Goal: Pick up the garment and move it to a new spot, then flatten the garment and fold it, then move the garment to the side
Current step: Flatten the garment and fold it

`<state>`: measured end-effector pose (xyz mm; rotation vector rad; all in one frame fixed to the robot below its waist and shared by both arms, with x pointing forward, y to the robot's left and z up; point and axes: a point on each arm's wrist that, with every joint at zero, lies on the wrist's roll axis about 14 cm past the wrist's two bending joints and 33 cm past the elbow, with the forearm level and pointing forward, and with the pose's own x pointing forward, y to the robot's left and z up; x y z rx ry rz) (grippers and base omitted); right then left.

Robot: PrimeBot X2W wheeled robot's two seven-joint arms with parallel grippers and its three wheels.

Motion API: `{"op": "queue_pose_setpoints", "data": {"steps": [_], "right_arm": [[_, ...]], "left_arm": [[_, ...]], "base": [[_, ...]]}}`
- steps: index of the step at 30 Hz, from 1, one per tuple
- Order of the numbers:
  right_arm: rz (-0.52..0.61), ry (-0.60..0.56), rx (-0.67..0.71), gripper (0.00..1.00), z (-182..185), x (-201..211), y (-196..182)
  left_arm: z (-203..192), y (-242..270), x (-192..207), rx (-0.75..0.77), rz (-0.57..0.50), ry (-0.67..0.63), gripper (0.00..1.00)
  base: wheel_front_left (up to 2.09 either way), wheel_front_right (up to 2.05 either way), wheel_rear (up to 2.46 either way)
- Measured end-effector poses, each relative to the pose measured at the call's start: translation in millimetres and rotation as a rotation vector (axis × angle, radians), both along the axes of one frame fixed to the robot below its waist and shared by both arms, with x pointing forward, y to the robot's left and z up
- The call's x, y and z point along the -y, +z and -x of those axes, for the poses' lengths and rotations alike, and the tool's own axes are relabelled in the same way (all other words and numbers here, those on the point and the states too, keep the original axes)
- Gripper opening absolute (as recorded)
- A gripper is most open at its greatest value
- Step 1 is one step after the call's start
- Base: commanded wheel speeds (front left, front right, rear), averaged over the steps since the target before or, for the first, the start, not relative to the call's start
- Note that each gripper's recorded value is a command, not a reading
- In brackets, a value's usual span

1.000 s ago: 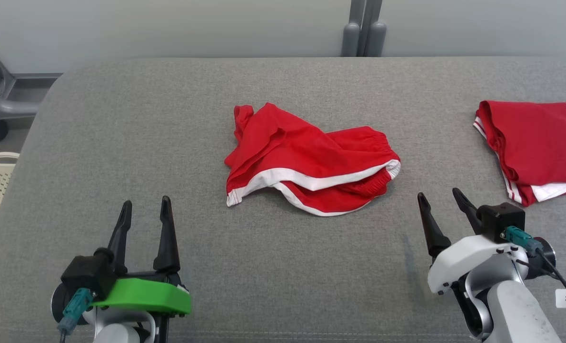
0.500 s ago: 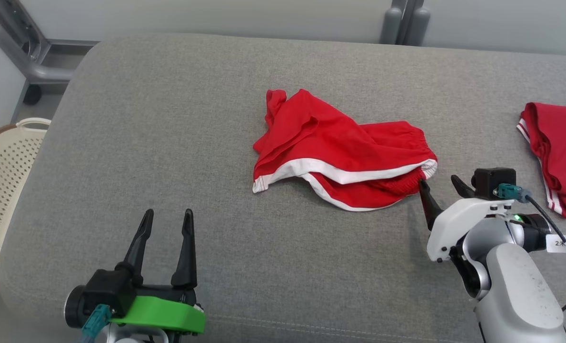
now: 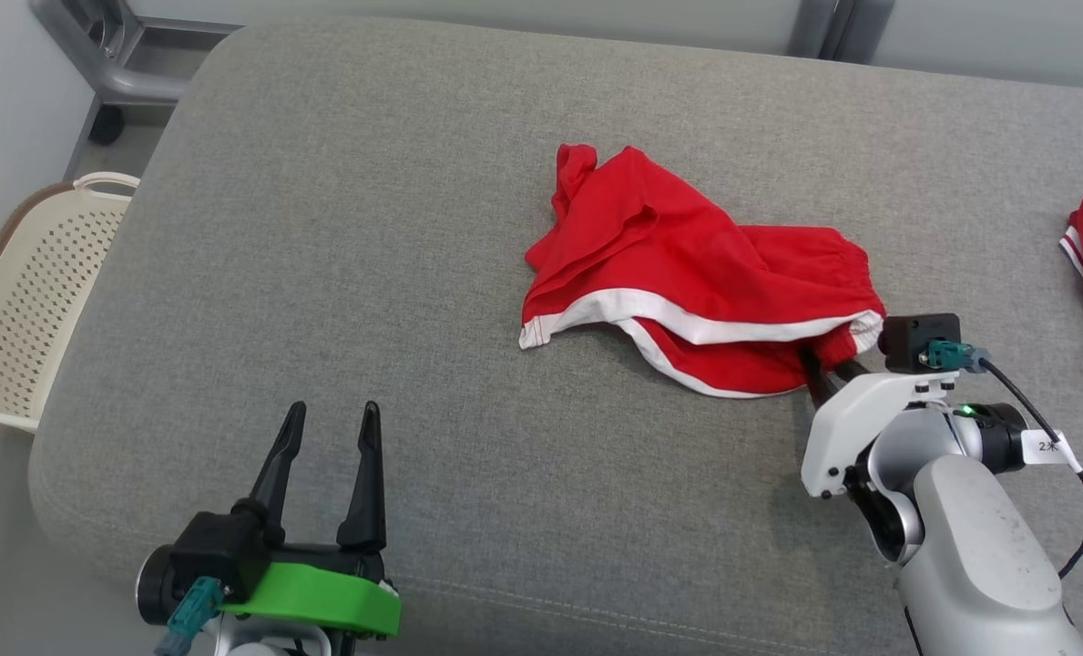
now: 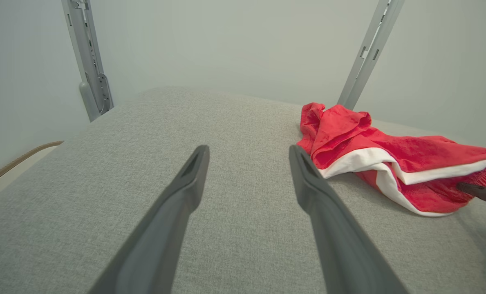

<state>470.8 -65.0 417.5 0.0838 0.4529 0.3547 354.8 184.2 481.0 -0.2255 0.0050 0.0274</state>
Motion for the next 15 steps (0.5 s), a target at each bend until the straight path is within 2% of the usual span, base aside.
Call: {"op": "queue_pose_setpoints", "data": {"steps": [5, 10, 15], "right_arm": [[0.023, 0.014, 0.034, 0.00, -2.4, 2.7, 6.7], [0.068, -0.005, 0.072, 0.00, 2.1, 25.6, 14.9], [0.117, -0.025, 0.054, 0.00, 14.4, 49.1, 15.3]], "left_arm": [[-0.3, 1.7, -0.9, 0.007, 0.004, 0.005, 1.00], [0.1, 3.1, 0.3, 0.012, 0.009, 0.003, 1.00], [-1.1, 3.9, 1.1, 0.016, 0.012, 0.002, 1.00]], "base": [[0.00, 0.00, 0.00], [0.00, 0.00, 0.00], [0.00, 0.00, 0.00]]}}
